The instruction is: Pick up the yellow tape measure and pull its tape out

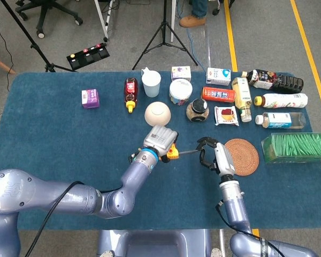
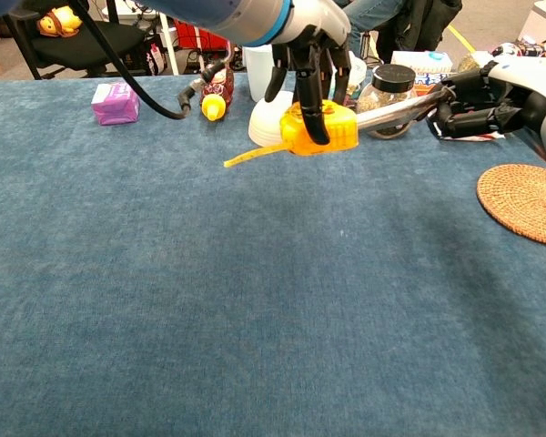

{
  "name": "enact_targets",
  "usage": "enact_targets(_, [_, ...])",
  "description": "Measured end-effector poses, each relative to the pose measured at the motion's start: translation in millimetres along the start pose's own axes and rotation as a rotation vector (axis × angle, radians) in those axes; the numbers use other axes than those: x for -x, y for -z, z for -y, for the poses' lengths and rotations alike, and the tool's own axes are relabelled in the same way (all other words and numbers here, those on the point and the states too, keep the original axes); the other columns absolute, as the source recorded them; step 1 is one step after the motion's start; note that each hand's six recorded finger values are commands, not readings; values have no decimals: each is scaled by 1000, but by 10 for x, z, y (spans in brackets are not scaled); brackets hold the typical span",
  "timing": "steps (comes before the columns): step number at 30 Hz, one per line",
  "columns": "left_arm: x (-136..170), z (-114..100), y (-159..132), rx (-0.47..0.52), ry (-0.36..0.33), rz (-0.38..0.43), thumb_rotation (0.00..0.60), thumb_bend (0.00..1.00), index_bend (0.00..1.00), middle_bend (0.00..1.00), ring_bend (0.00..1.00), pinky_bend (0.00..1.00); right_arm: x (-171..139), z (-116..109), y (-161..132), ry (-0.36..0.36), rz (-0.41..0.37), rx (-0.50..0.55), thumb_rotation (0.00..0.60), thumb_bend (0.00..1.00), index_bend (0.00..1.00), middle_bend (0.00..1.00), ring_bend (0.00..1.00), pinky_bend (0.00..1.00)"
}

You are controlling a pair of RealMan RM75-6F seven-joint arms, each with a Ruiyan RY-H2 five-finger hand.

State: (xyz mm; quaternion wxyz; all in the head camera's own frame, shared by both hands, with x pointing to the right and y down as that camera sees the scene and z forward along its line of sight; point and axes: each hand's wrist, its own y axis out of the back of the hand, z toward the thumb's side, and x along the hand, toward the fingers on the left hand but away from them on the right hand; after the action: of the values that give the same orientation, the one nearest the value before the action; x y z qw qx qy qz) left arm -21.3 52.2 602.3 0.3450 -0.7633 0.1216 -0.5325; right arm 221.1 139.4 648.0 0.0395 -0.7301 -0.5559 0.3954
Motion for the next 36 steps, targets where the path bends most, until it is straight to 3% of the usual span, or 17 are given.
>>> enact_targets(19, [242, -61, 578, -158, -21, -38, 600, 358, 631, 450, 440, 514, 35, -281, 183, 68, 52, 55, 600, 749, 626, 329, 245, 224])
enact_targets(36, [493, 113, 1358, -85, -46, -86, 600, 358, 631, 450, 440, 490, 99, -507, 324, 118, 86, 75, 600, 750, 626, 336, 250, 225])
